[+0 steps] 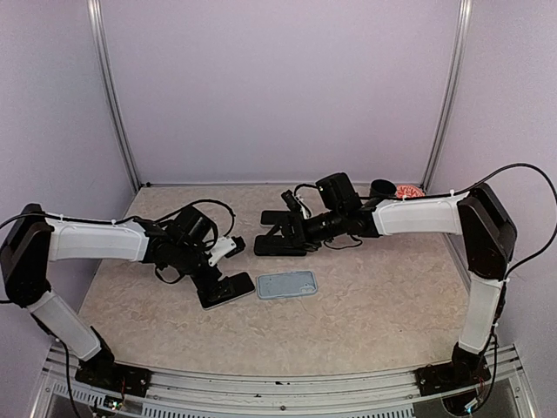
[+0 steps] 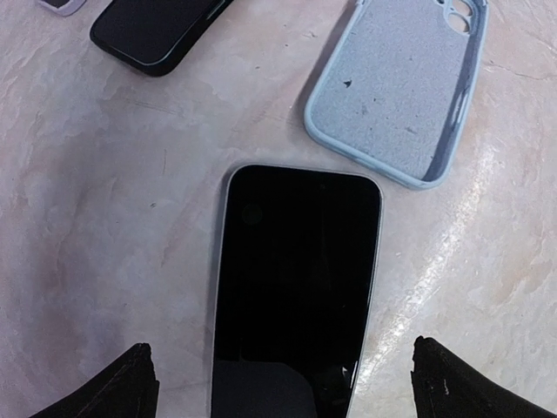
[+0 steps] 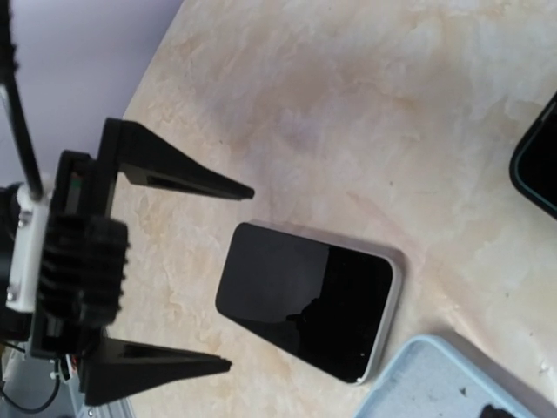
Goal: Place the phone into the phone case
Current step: Move the phone to the center of the board, then pick up the phone from the center of the board.
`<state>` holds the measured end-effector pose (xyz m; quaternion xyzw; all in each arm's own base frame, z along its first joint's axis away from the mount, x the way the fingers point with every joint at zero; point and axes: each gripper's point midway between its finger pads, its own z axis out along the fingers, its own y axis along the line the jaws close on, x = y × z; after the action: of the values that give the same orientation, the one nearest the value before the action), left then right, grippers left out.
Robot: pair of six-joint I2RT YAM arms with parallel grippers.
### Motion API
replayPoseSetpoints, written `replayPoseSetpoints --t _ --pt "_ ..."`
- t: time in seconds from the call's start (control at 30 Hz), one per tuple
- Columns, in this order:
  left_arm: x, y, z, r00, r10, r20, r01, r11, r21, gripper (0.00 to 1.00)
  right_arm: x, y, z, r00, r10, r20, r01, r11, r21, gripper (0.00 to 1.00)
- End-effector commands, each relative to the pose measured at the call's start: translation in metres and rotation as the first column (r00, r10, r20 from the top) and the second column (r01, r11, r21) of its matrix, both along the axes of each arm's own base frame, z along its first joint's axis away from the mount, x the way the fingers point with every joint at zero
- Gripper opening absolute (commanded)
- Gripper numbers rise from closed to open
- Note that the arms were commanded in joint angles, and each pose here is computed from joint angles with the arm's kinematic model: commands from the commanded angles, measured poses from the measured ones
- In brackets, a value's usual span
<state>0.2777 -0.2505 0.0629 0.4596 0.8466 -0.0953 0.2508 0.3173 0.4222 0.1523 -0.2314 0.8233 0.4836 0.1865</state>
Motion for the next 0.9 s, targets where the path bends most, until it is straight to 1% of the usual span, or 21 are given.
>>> replayPoseSetpoints --t 0.0,0.2,0.3,0.53,0.87 --pt "-0.012 -0.003 -0.007 0.997 -0.069 -0.042 0.070 0.998 0.007 0.99 -0.005 -0.005 0.009 1.000 0.013 0.024 -0.013 1.000 0.003 0.99" --pt "-0.010 -0.008 -0.017 0.991 -0.080 -0.110 0.083 0.996 0.021 0.99 -0.005 -0.005 0.005 1.000 0.015 0.017 -0.015 1.000 -0.001 0.99" --pt "-0.005 -0.007 -0.025 0.990 -0.063 -0.130 0.070 0.997 0.043 0.99 -0.005 -0.005 0.004 1.000 0.017 0.018 -0.016 1.000 -0.005 0.99" --pt "0.005 -0.001 -0.031 0.992 -0.036 -0.121 0.044 0.997 0.060 0.99 -0.005 -0.007 0.001 1.000 0.019 0.015 -0.019 1.000 -0.008 0.99" --pt "0.007 0.000 -0.042 0.986 -0.035 -0.161 0.046 0.997 0.064 0.98 -0.005 -0.008 -0.002 1.000 0.020 0.007 -0.020 1.000 -0.006 0.99"
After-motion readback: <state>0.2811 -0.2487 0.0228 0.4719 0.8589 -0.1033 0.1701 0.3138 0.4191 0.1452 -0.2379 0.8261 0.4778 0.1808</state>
